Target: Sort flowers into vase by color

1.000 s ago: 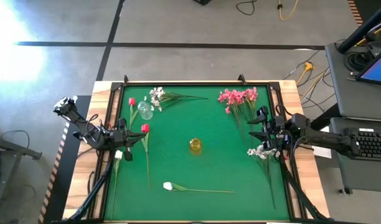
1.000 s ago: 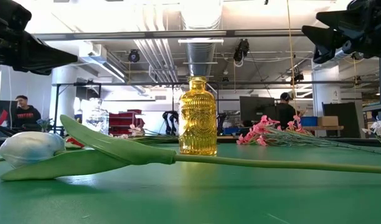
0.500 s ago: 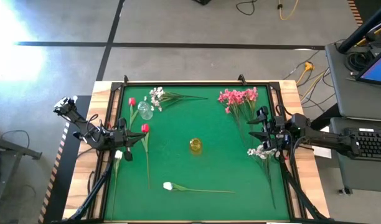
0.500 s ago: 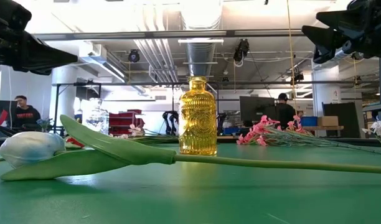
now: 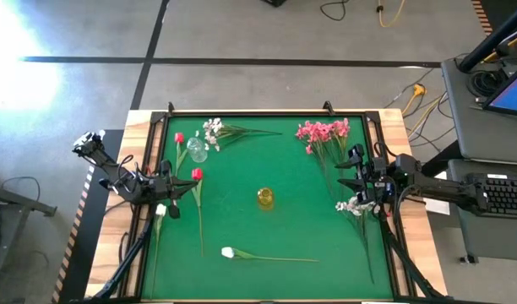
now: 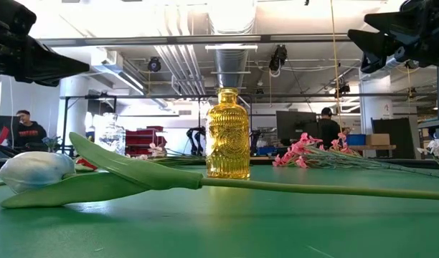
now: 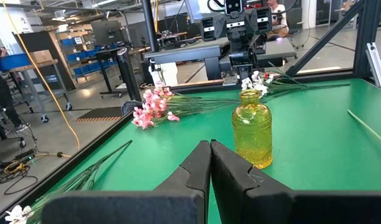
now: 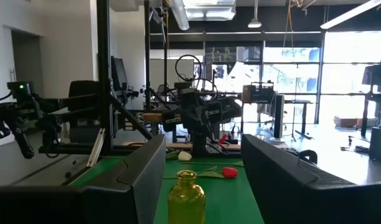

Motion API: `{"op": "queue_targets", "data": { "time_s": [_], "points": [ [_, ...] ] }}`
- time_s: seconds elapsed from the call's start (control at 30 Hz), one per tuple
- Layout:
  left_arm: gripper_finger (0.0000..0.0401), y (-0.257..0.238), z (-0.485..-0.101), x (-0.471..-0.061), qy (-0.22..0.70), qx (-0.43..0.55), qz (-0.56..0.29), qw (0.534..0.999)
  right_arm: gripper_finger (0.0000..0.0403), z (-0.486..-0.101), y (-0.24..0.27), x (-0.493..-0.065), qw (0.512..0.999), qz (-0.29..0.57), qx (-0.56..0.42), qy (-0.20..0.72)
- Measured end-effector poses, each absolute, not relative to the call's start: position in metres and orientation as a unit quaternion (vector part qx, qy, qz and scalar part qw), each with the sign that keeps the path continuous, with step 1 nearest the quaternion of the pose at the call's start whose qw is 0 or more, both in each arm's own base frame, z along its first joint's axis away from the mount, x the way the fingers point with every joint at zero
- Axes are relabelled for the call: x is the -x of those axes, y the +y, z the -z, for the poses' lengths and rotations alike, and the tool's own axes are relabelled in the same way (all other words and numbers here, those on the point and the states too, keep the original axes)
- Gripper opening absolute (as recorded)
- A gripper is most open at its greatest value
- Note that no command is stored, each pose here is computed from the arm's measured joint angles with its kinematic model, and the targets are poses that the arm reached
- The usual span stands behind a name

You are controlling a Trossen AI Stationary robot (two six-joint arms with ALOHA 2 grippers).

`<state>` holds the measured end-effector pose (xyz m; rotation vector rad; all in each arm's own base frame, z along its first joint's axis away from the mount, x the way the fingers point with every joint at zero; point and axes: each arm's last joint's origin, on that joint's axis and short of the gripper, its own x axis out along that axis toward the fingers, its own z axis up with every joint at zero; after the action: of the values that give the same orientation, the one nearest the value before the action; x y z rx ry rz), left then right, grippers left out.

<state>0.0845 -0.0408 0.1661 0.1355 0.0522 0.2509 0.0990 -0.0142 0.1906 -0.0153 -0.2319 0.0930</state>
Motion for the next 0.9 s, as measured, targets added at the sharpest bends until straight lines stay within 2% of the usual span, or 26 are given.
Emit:
{"op": "queue_targets", "data": {
  "time_s": [0.67,0.8,0.9],
  "points": [
    [0.0000,-0.0408,-0.1661,-0.0845,0.026,-0.068,-0.125,0.989,0.0203,-0.1912,-0.0142,-0.0988,0.992,-0.045,0.007,-0.119],
    [0.0000,-0.0408,-0.1661,-0.0845,0.026,-0.066,-0.125,0.990,0.0203,-0.1915,-0.0143,-0.0988,0.984,-0.058,-0.126,-0.114],
    [0.0000,-0.0408,-0.1661,-0.0845,0.026,-0.066,-0.125,0.990,0.0203,-0.1926,-0.0155,-0.0986,0.979,-0.042,-0.156,-0.121]
  ]
}}
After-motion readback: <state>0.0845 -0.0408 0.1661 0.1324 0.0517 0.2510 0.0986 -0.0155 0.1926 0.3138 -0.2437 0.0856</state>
